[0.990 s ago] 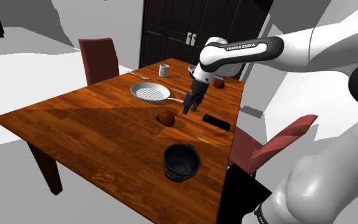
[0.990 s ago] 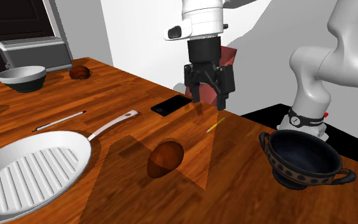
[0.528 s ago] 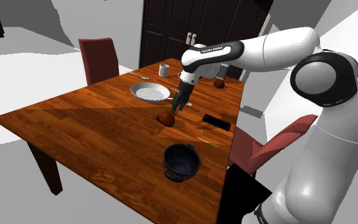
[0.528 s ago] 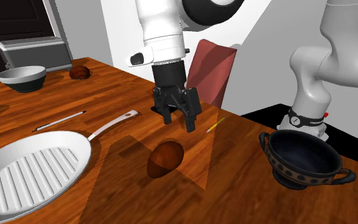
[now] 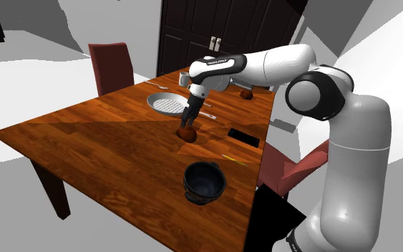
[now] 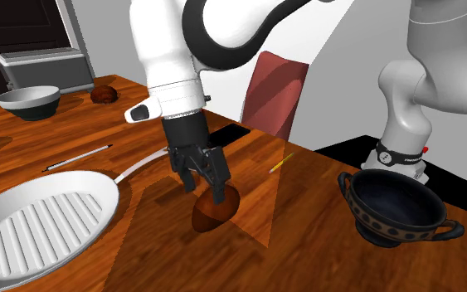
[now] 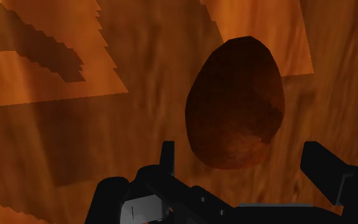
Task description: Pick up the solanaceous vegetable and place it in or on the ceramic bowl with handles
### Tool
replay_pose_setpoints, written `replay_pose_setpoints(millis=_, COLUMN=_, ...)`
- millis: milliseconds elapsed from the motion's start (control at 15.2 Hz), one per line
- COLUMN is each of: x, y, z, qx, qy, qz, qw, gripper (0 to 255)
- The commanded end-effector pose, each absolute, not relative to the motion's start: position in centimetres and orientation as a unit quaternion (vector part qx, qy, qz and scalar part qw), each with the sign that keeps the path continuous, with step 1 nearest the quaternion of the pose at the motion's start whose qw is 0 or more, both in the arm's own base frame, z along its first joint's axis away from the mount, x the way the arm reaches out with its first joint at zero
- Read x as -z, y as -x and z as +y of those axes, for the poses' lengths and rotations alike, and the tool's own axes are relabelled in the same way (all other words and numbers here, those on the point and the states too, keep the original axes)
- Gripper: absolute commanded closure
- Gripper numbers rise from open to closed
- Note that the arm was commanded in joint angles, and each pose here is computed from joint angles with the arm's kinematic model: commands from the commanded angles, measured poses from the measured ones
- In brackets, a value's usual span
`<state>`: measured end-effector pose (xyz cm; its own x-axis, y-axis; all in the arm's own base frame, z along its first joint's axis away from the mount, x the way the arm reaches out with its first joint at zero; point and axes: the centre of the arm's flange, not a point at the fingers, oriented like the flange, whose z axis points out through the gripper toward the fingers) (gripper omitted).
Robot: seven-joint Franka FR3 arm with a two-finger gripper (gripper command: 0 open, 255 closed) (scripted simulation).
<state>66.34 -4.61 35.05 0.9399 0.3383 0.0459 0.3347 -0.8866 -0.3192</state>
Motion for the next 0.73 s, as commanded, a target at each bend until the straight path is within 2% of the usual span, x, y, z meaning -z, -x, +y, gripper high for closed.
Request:
replay_pose_setpoints(millis=0, x=-34.1, y=-66.3, z=-4.3, qx=-0.005, qy=0.971, qz=-0.174, qw=0.164, gripper=0)
replay_pose_setpoints(millis=660, x=-32.3, y=-66.2, z=-3.7, qx=-0.005, qy=0.971, qz=-0.174, qw=0.164, gripper=0)
